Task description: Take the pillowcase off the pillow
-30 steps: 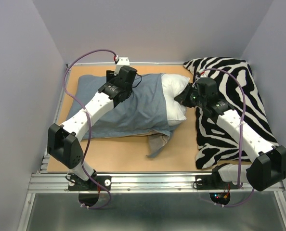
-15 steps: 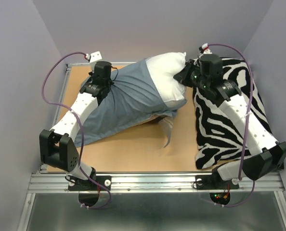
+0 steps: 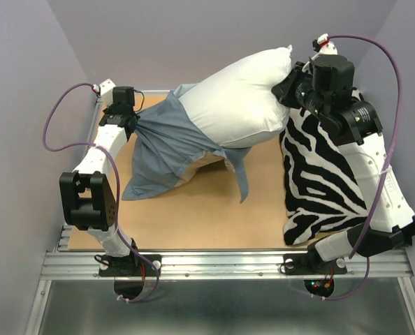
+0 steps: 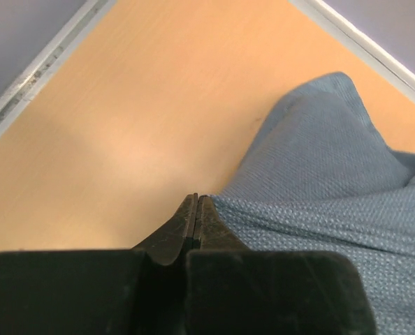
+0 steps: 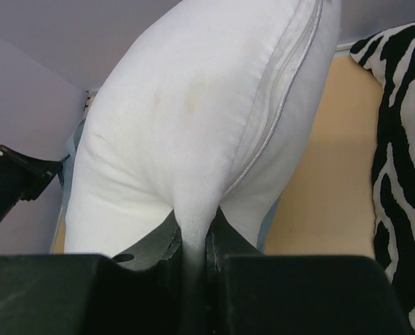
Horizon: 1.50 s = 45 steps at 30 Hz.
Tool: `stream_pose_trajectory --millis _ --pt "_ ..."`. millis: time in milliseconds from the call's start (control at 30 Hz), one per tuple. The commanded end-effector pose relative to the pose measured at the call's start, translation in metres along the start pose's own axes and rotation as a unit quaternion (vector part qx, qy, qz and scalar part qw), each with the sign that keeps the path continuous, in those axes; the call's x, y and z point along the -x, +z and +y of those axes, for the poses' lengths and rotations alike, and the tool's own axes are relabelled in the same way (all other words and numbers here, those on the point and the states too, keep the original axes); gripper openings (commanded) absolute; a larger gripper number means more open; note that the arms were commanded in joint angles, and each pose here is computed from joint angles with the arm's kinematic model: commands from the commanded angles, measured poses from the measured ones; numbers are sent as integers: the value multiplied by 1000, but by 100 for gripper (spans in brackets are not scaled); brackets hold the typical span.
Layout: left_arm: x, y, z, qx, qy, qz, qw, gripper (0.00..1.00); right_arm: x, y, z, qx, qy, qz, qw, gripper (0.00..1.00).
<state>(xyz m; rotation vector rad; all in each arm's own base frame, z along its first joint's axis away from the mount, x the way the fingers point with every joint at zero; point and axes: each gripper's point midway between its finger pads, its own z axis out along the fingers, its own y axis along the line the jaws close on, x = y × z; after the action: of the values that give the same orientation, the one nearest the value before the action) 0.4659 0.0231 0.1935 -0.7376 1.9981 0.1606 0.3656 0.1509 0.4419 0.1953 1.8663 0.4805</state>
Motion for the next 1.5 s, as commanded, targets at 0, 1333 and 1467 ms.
stream_pose_trajectory --millis 0,1333,1467 --pt "69 9 79 134 -32 -77 987 0 106 -59 -13 -49 7 -180 982 1" --pt "-121 -330 -146 -451 68 -100 884 62 92 -25 30 50 2 -126 991 1" --pt "-123 -315 -147 -415 82 -122 898 61 88 -21 30 50 3 -120 992 1"
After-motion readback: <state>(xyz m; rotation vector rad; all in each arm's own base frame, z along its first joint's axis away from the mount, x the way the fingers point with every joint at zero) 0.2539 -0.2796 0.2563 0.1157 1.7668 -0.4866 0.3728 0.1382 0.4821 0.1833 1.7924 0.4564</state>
